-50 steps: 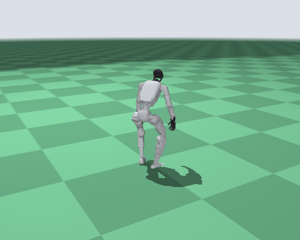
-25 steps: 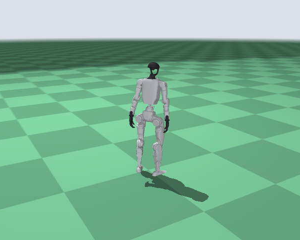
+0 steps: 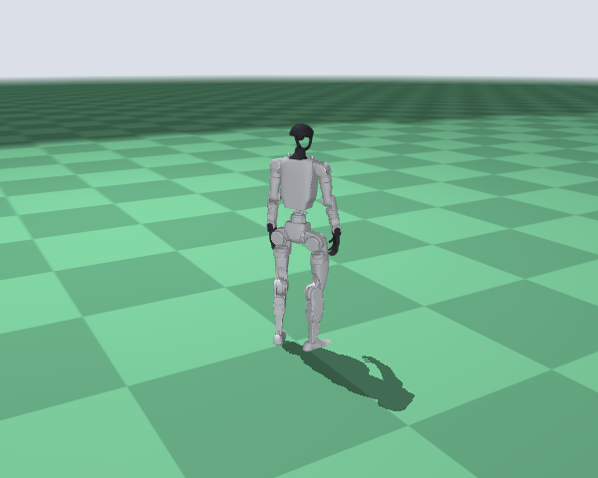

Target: Upper body actions

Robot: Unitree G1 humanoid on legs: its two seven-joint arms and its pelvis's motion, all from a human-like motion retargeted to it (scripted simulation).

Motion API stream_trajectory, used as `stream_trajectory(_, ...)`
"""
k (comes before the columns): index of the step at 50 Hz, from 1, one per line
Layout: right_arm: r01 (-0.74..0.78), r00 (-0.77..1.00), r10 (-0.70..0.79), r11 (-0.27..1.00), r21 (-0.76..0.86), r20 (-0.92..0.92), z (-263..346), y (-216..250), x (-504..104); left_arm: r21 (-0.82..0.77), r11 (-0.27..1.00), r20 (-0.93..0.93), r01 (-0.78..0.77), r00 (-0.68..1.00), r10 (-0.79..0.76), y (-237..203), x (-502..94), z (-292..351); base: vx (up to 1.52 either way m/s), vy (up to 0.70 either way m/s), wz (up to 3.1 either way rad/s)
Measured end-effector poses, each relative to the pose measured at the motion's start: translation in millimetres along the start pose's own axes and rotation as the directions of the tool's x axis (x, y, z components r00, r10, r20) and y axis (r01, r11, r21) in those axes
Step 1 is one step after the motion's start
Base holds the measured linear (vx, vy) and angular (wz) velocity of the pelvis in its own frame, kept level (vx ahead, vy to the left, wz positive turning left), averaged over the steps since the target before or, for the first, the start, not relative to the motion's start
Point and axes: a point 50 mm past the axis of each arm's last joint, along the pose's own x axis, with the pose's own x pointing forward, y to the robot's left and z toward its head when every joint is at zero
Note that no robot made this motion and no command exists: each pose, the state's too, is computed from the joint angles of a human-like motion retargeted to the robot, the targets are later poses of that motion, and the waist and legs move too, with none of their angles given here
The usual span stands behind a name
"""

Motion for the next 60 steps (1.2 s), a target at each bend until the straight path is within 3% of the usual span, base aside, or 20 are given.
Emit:
stream_trajectory(15, 0.037, 0.995, -0.06, 0.961, -0.275, -0.074, -12.2, 3.3, -0.2, 0.204, 0.977, -0.008, 0.054, 0.999, -0.053, -28.5, 6.2, 10.2, -0.12, -0.01, 0.03)
stream_trajectory(25, 0.078, 0.979, -0.133, 0.944, -0.321, -0.154, -30.8, 0.9, -3.7, 0.312, 0.949, -0.022, 0.042, 0.999, -0.037, -25.8, 5.6, 7.6, -0.09, -0.03, -0.06)
stream_trajectory(33, 0.069, 0.98, -0.127, 0.94, -0.335, -0.155, -23.7, -4.4, -3.1, 0.267, 0.962, -0.061, 0.056, 0.997, -0.041, -8.1, 2.3, 26.3, -0.06, -0.08, 0.04)
stream_trajectory(43, 0.118, 0.982, -0.161, 0.931, -0.345, -0.1, -2.7, -25.9, -4.1, 0.219, 0.976, 0.063, -0.001, 0.998, -0.014, -6.1, 0.7, 67.2, 0.0, -0.03, 0.02)
stream_trajectory(52, 0.221, 0.975, -0.215, 0.929, -0.296, 0.053, 47.0, -64.4, -11.1, 0.332, 0.943, 0.221, -0.034, 0.974, -0.042, -24.0, -4.8, 125.3, -0.14, -0.09, -0.18)
stream_trajectory(56, 0.315, 0.947, -0.269, 0.883, -0.349, 0.174, 80.4, -86.6, -20.6, 0.401, 0.907, 0.361, -0.126, 0.932, -0.031, -28.5, -13.3, 157.3, -0.18, -0.11, -0.25)
stream_trajectory(60, 0.494, 0.864, -0.378, 0.767, -0.41, 0.334, 109.8, -107.3, -35.4, 0.543, 0.793, 0.469, -0.276, 0.883, -0.014, -29.8, -26.8, 192.6, -0.17, -0.08, 0.14)
